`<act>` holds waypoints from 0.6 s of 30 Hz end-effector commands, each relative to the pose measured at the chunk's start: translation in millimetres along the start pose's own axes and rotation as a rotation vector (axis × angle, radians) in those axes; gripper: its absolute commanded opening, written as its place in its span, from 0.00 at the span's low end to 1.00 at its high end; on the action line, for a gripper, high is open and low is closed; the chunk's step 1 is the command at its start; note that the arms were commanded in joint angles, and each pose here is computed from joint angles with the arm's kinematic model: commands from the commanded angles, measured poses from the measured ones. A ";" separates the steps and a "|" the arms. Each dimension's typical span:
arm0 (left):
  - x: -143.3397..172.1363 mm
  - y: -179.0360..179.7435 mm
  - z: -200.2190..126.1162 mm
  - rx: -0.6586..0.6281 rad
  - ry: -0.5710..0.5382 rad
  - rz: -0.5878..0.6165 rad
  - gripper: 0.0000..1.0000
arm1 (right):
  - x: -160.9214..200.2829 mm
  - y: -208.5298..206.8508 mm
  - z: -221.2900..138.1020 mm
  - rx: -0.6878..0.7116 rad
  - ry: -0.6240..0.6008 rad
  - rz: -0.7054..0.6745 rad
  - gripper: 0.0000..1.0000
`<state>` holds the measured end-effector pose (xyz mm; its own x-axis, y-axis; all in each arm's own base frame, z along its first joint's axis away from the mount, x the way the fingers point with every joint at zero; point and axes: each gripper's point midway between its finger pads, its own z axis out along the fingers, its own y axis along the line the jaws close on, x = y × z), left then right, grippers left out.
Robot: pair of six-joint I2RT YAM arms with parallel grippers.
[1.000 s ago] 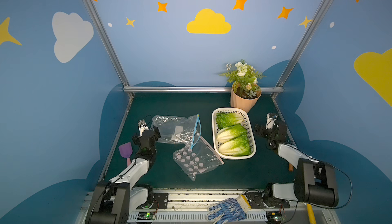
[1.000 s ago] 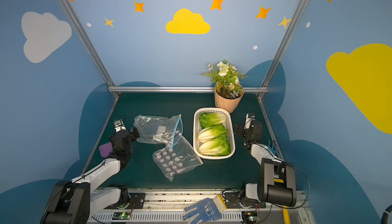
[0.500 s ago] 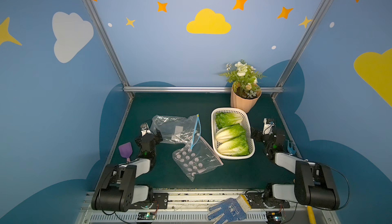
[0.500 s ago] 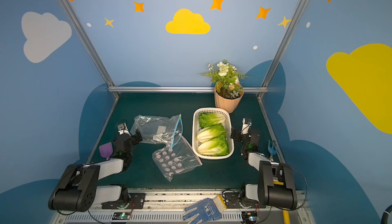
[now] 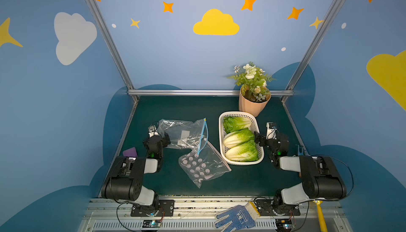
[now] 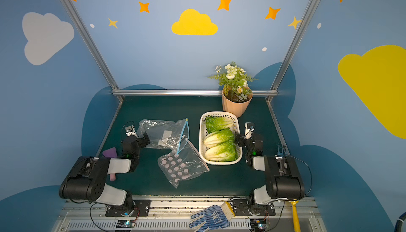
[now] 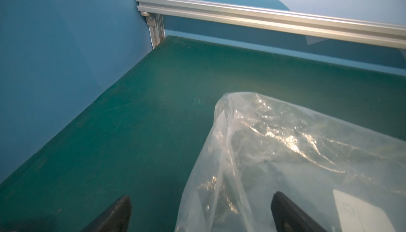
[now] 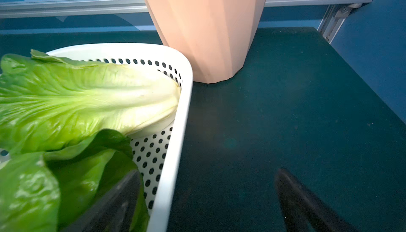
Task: Open the zip-top bag and take out the chinese cabbages
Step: Reset both arms
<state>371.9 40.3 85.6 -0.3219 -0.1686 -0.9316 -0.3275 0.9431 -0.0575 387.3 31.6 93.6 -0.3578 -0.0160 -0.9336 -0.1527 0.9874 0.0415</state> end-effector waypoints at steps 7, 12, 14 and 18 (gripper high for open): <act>-3.7 0.7 14.5 -0.005 0.059 -0.016 1.00 | 2.6 -5.7 6.3 0.021 0.040 0.003 0.95; -3.4 1.2 14.3 -0.005 0.059 -0.016 1.00 | 2.1 -6.0 6.2 0.018 0.039 0.008 0.95; -3.8 1.5 14.4 -0.007 0.058 -0.015 1.00 | 2.2 -6.2 6.2 0.019 0.039 0.008 0.95; -3.6 -0.4 13.9 -0.004 0.058 -0.011 1.00 | 2.5 -6.1 6.4 0.018 0.040 0.008 0.95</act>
<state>385.9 45.2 87.0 -0.3581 -0.1907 -0.9140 -0.3330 0.9406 -0.0657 391.0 27.9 90.7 -0.3816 -0.0134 -0.9243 -0.1365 0.9898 0.0420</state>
